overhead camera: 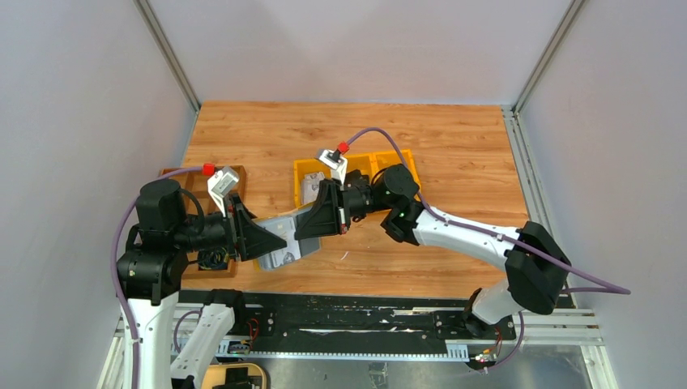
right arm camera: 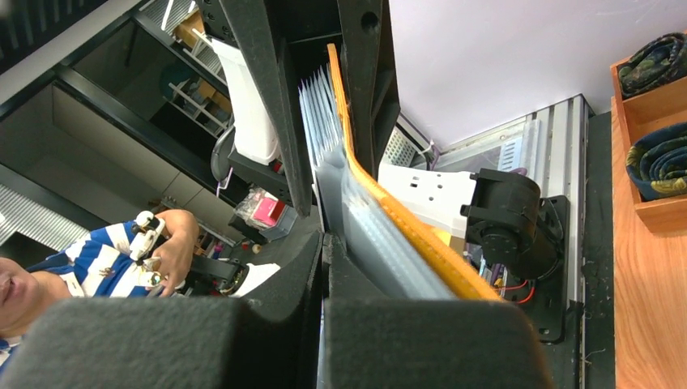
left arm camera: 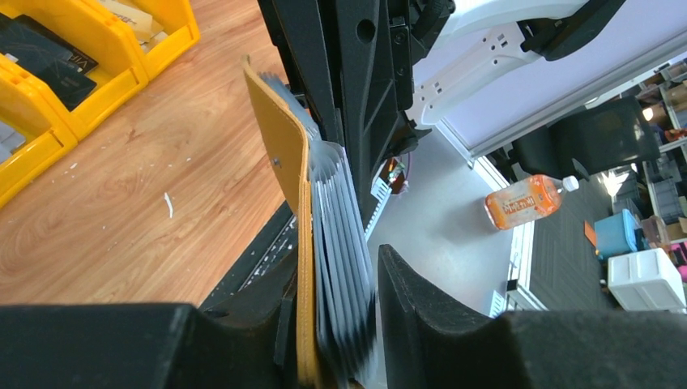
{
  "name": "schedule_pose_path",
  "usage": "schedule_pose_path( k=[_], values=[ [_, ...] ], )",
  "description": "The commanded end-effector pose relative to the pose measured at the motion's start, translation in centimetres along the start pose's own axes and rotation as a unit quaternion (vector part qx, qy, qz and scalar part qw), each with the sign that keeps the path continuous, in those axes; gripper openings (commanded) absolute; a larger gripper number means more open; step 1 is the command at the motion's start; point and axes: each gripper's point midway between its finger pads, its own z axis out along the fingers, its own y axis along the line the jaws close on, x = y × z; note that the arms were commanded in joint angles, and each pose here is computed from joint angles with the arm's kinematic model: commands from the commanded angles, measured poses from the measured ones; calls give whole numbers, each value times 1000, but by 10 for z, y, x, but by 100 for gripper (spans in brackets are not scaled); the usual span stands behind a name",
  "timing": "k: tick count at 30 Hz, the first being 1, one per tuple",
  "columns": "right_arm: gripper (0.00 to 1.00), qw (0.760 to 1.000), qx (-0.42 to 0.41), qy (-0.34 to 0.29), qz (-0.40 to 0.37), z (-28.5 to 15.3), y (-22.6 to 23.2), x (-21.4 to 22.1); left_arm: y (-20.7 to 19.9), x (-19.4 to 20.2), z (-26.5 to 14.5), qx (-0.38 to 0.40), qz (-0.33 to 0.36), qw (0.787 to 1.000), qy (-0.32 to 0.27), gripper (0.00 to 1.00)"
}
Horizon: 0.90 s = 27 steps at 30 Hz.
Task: Take the credit cards out of the card holder
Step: Remove the credit card from the card holder.
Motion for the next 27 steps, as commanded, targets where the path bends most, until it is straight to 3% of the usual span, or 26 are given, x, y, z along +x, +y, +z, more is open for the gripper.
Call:
schedule_pose_path(
  k=[1,7,13,18,19,21,24,27],
  values=[
    [0,999,-18,-30,-29,-14,19,-9,-18,-2,-3,34,17,999,-2,35],
    [0,999,-7,-32,-20,-25,13,-2,-20,-6,-4,31,23,999,-6,31],
    [0,999,-8,-32,-30,-28,19,-1,-15,-7,-3,19,20,1000,-8,19],
    [0,999,-3,-33,-35,-28,20,-1,-15,-9,-4,15,21,1000,-9,17],
    [4,999,-4,-33,-34,-28,21,-1,-14,-9,-3,13,20,1000,-9,16],
    [22,999,-5,-33,-32,-25,21,-1,-12,-10,-3,7,20,1000,-11,14],
    [37,999,-14,-24,-29,-18,24,0,-7,-12,-3,-7,20,1000,-14,12],
    [40,999,-14,-21,-29,-12,22,1,-4,-14,-3,-17,19,1000,-17,11]
  ],
)
